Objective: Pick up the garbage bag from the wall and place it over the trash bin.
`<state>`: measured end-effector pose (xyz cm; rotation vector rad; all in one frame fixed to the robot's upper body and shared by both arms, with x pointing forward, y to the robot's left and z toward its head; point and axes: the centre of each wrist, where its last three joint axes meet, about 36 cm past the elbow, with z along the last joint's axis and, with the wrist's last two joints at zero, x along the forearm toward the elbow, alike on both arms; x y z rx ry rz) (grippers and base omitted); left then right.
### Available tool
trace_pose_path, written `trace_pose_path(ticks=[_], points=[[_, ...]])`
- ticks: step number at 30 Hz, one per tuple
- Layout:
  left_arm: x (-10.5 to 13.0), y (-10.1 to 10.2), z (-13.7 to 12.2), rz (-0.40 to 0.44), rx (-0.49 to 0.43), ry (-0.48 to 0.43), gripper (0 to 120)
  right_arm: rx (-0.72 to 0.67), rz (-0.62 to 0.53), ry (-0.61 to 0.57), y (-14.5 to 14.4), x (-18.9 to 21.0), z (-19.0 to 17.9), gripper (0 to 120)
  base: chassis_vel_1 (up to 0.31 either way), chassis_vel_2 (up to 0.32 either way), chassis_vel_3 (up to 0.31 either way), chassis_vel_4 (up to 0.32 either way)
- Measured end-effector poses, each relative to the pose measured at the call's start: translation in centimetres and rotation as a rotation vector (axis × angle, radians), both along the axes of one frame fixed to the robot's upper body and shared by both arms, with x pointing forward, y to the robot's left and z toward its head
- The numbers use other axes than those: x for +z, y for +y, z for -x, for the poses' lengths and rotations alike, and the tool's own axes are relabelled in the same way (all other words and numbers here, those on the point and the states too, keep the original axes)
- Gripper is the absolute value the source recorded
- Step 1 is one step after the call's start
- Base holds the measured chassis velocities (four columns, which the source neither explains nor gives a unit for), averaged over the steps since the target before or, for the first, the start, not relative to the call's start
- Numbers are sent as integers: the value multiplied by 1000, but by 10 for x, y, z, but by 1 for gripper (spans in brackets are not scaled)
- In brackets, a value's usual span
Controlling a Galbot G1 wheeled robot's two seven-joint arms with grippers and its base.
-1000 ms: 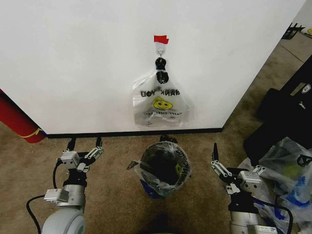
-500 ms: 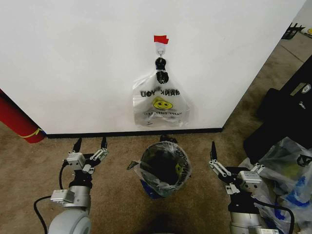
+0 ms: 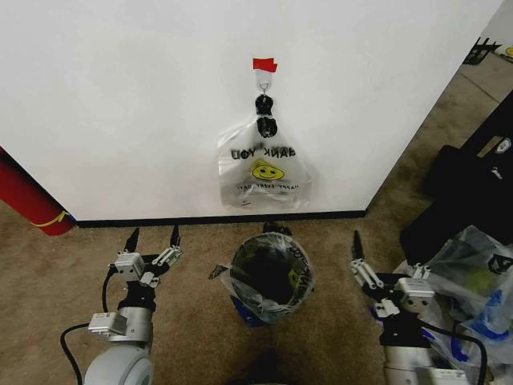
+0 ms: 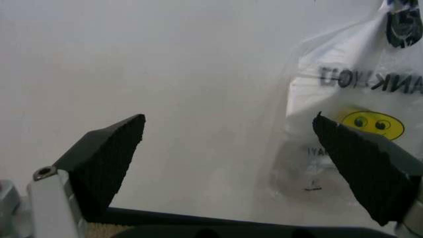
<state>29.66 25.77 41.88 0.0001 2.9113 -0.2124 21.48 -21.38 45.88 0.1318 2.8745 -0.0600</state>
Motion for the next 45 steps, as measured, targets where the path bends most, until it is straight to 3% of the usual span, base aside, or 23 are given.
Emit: trace_pose_path(ticks=[4, 7, 14, 25, 31, 45], points=[[-1, -1, -1, 9, 2, 7, 100, 50, 20, -66, -9, -8, -1, 58, 0, 0, 0, 0], [-2, -1, -1, 9, -1, 11, 100, 1, -2, -45, -7, -11, -3, 53, 0, 0, 0, 0], [-3, 0, -4, 2, 1, 11, 100, -44, -8, -35, -6, -7, -5, 51, 0, 0, 0, 0], [-5, 4, -4, -45, -2, 0, 100, -89, -14, -48, -7, -6, -5, 71, 0, 0, 0, 0], [-3, 6, -5, -42, 3, -5, 100, -91, -13, -48, -5, -5, -6, 95, 0, 0, 0, 0], [-2, 6, -7, -42, 3, -13, 100, -94, 11, -46, -4, -8, -5, 100, 0, 0, 0, 0]])
